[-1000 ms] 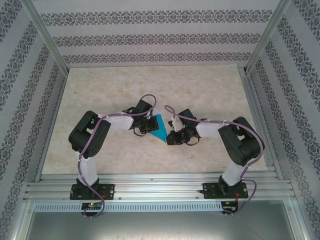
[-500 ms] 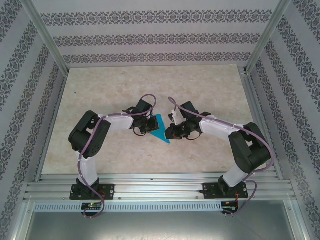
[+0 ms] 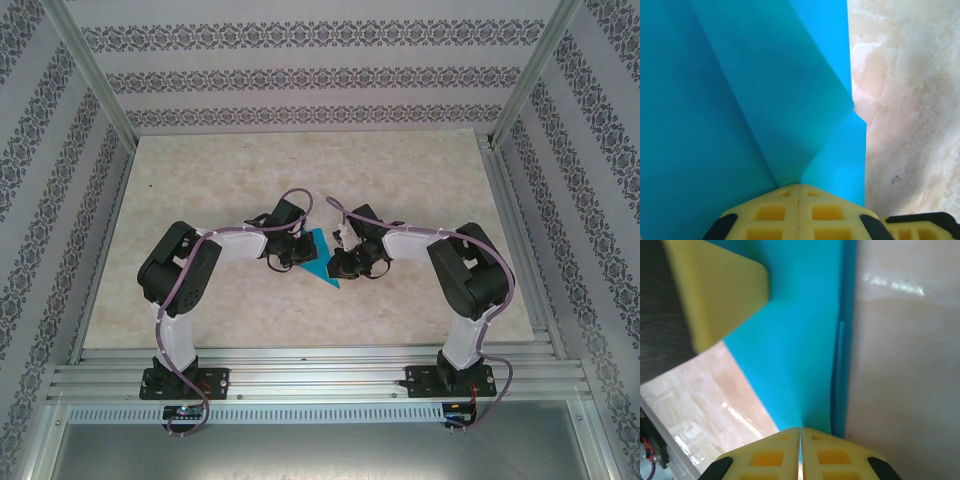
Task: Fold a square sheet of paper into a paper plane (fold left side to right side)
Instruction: Fourth fold the wing at the center of the table.
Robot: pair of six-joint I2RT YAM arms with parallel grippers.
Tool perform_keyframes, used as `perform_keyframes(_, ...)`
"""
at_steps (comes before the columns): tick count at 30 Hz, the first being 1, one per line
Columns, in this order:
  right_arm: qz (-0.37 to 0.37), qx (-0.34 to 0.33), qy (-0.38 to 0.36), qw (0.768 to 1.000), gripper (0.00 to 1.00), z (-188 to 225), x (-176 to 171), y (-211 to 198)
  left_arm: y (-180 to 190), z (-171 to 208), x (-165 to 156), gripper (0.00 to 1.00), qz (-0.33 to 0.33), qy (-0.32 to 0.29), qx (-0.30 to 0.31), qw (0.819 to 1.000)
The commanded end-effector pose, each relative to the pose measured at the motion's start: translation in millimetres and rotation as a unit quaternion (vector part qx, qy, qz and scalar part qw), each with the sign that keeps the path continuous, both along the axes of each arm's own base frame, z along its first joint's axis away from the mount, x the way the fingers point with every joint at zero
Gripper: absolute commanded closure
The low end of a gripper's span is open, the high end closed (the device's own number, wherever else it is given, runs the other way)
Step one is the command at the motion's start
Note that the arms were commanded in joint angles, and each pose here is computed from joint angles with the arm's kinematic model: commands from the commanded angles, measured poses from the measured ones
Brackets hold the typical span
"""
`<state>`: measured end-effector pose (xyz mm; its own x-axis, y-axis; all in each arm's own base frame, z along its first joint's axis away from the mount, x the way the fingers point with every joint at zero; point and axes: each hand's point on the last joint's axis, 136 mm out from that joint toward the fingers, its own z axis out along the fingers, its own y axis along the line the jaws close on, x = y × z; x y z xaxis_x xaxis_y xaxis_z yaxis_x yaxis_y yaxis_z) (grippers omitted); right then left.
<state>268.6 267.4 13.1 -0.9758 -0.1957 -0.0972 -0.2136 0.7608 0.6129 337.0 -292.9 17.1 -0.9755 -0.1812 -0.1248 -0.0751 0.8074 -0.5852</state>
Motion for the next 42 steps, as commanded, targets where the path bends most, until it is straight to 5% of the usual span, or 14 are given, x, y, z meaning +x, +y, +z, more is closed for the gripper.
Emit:
perform_keyframes(1,-0.016,-0.059,0.03,0.998,0.91,-25.1,-9.9,-21.0,29.4,-35.6,-17.5,0.93,0.01,0.044,0.077,0.996)
perform_keyframes(10,-0.032,-0.109,0.067,0.991,0.94,-46.3,-23.3,-39.3,20.4,30.3,4.4,0.83,0.001,-0.023,0.003,1.0)
perform_keyframes(19,-0.037,-0.116,0.072,0.99,0.97,-48.8,-22.1,-40.2,-14.7,55.5,-6.5,0.9,-0.032,-0.026,-0.093,0.995)
perform_keyframes(42,-0.034,-0.151,0.074,0.985,1.0,-52.4,-26.9,-49.9,-28.8,-7.5,-12.2,0.92,-0.009,0.003,-0.074,0.997)
